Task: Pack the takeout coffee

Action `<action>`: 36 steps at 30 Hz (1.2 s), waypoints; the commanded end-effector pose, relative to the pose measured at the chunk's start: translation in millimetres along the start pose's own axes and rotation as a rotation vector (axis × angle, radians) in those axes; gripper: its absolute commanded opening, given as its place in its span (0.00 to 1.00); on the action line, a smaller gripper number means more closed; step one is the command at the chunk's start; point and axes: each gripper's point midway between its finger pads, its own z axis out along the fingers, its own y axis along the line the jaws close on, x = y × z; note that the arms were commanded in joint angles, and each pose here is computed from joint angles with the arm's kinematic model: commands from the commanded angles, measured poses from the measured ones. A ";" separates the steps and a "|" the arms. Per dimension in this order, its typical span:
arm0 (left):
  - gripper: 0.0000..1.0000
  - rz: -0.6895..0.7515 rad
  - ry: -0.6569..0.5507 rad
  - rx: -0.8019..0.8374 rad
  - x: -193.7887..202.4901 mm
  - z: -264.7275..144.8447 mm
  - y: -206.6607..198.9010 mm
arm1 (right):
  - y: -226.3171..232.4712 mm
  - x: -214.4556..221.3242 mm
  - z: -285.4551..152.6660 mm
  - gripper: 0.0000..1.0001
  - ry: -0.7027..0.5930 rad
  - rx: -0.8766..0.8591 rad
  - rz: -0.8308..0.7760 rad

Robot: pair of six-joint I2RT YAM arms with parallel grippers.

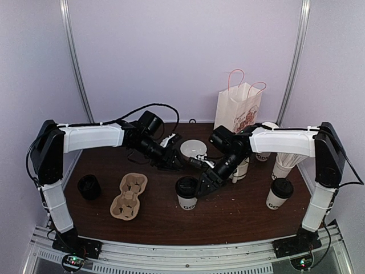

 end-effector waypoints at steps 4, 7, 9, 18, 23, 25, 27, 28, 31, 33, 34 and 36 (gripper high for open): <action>0.39 -0.045 0.032 0.050 6.4 12.9 9.0 | 1.7 -12.3 12.4 0.82 -0.016 -0.019 0.030; 0.38 -0.056 0.044 0.053 9.6 16.8 12.7 | -1.8 -14.4 12.6 0.81 -0.017 0.000 0.032; 0.37 -0.064 0.053 0.054 11.6 19.3 15.1 | -8.1 -15.5 11.7 0.80 -0.015 0.035 0.035; 0.35 -0.086 0.084 0.058 22.7 23.9 21.4 | -23.3 -18.1 12.7 0.78 -0.002 0.096 0.047; 0.33 -0.100 0.103 0.039 34.1 25.2 29.5 | -39.6 -12.7 17.2 0.78 0.031 0.157 0.063; 0.33 -0.106 0.115 0.019 40.5 26.5 35.9 | -47.4 -8.9 19.9 0.78 0.048 0.183 0.073; 0.32 -0.116 0.131 -0.001 47.4 28.6 43.2 | -58.3 -3.9 23.8 0.78 0.070 0.218 0.085; 0.32 -0.121 0.138 -0.008 50.4 30.3 46.8 | -65.9 -0.8 26.0 0.78 0.085 0.244 0.095; 0.32 -0.133 0.150 -0.024 56.1 34.3 54.9 | -85.4 9.2 35.2 0.77 0.137 0.293 0.128; 0.32 -0.130 0.144 -0.032 55.3 34.4 56.5 | -97.1 14.6 38.9 0.76 0.164 0.330 0.144; 0.32 -0.126 0.139 -0.038 54.5 33.3 56.5 | -101.2 16.6 40.3 0.75 0.176 0.343 0.148; 0.32 -0.115 0.130 -0.048 51.8 30.2 54.8 | -104.2 17.8 40.7 0.75 0.189 0.353 0.150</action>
